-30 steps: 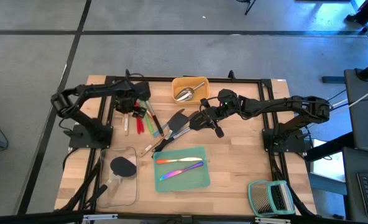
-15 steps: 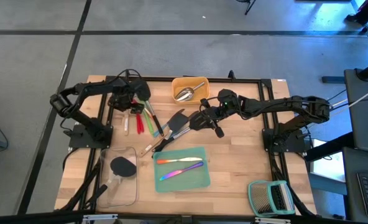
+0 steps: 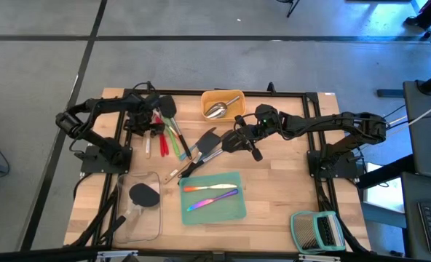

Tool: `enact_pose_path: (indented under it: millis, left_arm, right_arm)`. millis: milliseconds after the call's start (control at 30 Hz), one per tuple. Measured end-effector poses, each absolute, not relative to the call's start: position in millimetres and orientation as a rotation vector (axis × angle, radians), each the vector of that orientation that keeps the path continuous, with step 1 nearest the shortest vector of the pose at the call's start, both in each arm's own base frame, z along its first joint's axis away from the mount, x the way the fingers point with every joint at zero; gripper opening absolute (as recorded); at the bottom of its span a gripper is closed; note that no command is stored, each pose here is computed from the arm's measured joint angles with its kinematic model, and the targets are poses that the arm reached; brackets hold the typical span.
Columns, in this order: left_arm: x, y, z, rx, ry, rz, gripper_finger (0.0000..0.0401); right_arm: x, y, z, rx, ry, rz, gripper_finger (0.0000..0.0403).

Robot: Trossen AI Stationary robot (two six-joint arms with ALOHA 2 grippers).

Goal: Pick & Place Kitchen Items
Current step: Put the left wooden spatula into the transparent bin

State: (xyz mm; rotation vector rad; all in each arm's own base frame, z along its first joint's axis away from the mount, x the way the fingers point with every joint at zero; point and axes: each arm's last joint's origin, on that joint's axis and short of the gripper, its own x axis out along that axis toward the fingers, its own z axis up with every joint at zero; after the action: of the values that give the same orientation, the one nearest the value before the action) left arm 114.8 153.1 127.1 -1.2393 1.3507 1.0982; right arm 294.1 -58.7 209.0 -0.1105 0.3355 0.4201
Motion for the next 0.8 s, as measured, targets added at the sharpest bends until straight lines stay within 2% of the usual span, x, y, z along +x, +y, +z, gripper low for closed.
enact_pose_path:
  millis: [167,367,600,800]
  left_arm:
    - [114,153,126,-1.214,1.365,1.104,0.0188]
    - [113,152,126,-1.189,1.393,1.098,0.0078]
    - [113,152,134,-1.158,1.361,1.082,0.0078]
    - [110,147,159,-1.132,1.235,1.088,0.0078]
  right_arm:
    - [294,-59,209,-0.111,0.334,0.420,0.0119]
    - [294,-58,209,-0.107,0.335,0.420,0.0119]
    - [294,-58,209,-0.105,0.337,0.420,0.0119]
    - [294,-58,209,-0.103,0.338,0.419,0.0119]
